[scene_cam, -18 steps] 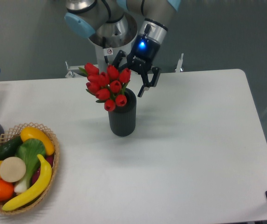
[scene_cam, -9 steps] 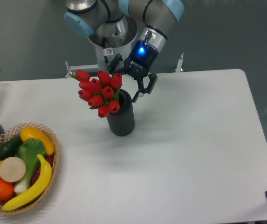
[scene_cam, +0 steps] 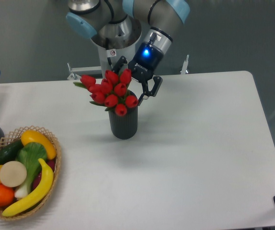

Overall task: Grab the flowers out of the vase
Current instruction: 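Lower the open gripper onto the tulip stems above the black vase, then close the gripper around the tulip stems at the vase mouth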

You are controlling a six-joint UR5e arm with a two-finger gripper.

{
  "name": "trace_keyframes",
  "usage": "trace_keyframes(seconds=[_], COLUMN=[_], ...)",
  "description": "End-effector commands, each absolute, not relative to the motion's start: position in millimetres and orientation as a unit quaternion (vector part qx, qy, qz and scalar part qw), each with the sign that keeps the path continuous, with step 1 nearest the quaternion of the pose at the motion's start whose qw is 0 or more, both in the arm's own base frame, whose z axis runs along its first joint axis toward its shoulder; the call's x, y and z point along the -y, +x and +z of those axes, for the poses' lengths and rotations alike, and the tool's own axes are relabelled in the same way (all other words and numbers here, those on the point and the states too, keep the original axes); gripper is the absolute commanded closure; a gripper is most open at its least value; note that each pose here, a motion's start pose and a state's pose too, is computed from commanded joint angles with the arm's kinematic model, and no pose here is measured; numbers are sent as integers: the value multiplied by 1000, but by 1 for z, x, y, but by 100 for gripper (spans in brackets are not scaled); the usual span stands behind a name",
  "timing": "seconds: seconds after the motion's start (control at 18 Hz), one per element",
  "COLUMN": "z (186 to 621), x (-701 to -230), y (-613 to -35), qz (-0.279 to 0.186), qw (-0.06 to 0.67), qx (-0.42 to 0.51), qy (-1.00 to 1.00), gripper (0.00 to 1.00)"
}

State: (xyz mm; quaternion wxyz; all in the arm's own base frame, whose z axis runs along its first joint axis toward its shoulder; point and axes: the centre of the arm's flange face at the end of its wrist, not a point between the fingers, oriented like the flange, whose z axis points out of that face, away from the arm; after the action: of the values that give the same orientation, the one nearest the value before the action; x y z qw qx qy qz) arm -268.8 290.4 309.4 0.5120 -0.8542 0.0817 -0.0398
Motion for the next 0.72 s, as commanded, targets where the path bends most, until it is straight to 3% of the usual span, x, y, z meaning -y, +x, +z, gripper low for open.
trace_keyframes(seconds=[0.28,0.33,0.5,0.56,0.72], z=[300,300,298,299,306], x=[-289,-288,-288,-288,-288], y=[-253,-251,-247,-248,-251], qz=[-47,-47,-50,-49,-48], qw=[510,510,511,513,523], qx=[-81,-81,-80,-80,-76], qy=[-855,-855,-855,-853,-847], gripper=[1,10,47,67,99])
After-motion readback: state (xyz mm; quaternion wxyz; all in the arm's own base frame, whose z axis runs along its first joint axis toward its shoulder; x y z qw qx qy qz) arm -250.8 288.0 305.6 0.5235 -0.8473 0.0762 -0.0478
